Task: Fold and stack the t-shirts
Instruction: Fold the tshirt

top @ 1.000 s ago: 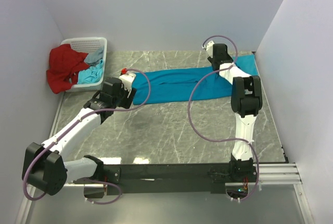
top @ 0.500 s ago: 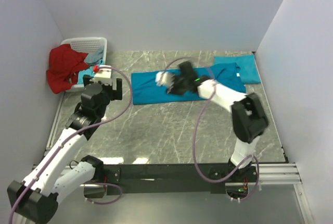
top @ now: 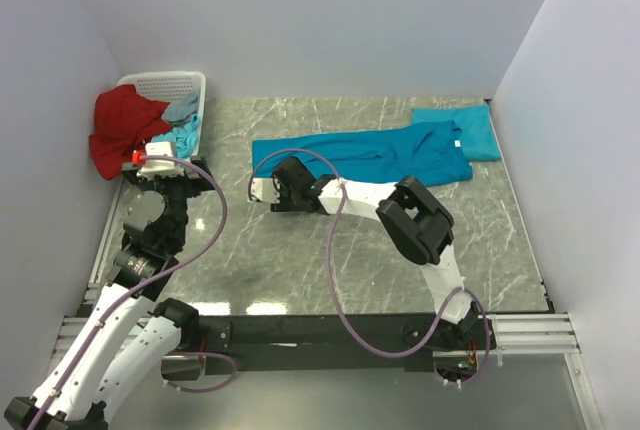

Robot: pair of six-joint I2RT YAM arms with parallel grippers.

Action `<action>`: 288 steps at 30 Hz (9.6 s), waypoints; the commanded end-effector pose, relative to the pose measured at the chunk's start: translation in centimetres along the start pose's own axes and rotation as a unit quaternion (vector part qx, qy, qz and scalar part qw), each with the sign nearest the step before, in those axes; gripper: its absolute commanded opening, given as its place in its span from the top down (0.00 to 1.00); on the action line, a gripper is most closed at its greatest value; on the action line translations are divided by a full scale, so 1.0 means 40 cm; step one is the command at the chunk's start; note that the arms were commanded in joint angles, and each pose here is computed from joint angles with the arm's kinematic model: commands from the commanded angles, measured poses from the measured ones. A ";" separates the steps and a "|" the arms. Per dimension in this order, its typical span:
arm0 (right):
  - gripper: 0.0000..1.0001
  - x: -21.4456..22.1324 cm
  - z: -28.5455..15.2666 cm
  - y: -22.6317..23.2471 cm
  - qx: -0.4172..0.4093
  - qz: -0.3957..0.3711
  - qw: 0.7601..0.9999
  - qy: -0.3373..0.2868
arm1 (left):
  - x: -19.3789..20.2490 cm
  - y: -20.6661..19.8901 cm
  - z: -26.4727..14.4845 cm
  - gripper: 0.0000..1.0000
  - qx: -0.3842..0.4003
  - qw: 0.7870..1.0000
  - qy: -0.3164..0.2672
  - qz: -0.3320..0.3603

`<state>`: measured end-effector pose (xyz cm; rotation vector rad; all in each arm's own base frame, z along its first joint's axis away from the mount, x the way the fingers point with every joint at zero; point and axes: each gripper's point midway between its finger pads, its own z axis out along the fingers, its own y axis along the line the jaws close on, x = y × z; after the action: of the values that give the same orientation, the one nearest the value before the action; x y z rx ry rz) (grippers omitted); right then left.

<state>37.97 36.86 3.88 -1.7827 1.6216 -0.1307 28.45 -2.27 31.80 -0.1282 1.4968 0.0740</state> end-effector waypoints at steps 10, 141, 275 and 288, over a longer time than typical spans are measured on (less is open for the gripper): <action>0.72 0.034 0.053 0.001 0.010 0.025 0.999 0.046 | -0.020 -0.015 0.008 0.00 0.011 1.000 -0.015 -0.018; 1.00 1.280 -0.365 -0.409 0.162 0.732 0.648 0.138 | 0.817 -0.897 0.197 1.00 0.537 0.688 0.485 0.052; 0.25 0.371 -0.620 0.172 0.104 0.166 0.977 -0.086 | 0.561 -0.650 0.410 0.34 0.300 0.825 0.452 -0.155; 0.33 0.378 -0.641 -0.005 0.062 0.381 0.915 -0.120 | 0.728 -0.687 0.480 0.42 0.255 0.820 0.499 -0.117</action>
<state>28.19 10.57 14.80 -0.9725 2.0033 0.2174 51.75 -27.47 5.07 0.1239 2.4906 -0.7193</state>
